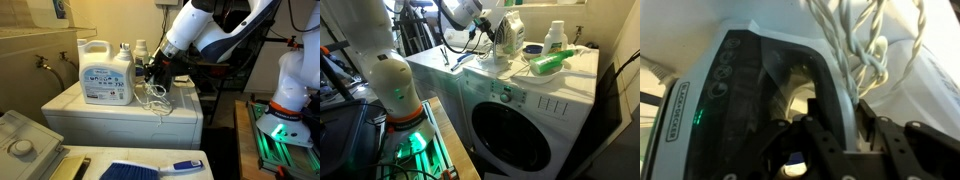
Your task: Put the iron in a lying position
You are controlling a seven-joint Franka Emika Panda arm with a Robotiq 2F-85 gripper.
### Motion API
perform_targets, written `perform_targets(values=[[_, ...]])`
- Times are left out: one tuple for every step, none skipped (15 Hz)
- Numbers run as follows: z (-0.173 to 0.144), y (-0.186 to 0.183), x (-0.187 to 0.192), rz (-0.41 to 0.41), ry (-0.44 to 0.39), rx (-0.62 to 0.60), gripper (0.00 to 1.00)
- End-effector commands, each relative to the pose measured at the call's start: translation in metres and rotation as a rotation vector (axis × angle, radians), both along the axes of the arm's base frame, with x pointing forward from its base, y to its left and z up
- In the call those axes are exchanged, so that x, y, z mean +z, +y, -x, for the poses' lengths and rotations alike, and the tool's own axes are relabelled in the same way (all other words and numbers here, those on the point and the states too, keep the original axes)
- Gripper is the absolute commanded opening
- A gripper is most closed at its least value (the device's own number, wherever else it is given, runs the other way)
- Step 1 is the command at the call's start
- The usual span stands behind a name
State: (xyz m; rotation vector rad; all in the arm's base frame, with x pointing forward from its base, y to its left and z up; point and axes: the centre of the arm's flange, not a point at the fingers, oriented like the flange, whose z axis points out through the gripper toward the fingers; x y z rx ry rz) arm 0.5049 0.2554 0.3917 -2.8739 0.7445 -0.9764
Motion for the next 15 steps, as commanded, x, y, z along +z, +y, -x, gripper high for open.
perform_targets(values=[[0.02,-0.023,0.015,-0.113,0.022,-0.052,0.16],[0.02,-0.026,0.014,-0.133,0.026,-0.066,0.16],[0.022,-0.03,0.015,-0.16,0.026,-0.068,0.16],[0.023,-0.034,0.015,-0.175,0.024,-0.071,0.16],[0.026,-0.038,0.017,-0.21,0.023,-0.061,0.16],[0.027,-0.042,0.017,-0.229,0.02,-0.058,0.16],[0.03,-0.047,0.018,-0.255,0.015,-0.051,0.16],[0.032,-0.051,0.02,-0.282,0.009,-0.045,0.16],[0.035,-0.055,0.02,-0.308,0.009,-0.045,0.16],[0.037,-0.059,0.02,-0.336,0.01,-0.05,0.16],[0.039,-0.062,0.019,-0.364,0.011,-0.057,0.16],[0.041,-0.067,0.019,-0.386,0.011,-0.065,0.16],[0.043,-0.072,0.018,-0.408,0.012,-0.078,0.16],[0.044,-0.076,0.017,-0.425,0.013,-0.091,0.16],[0.046,-0.082,0.017,-0.437,0.018,-0.105,0.16]])
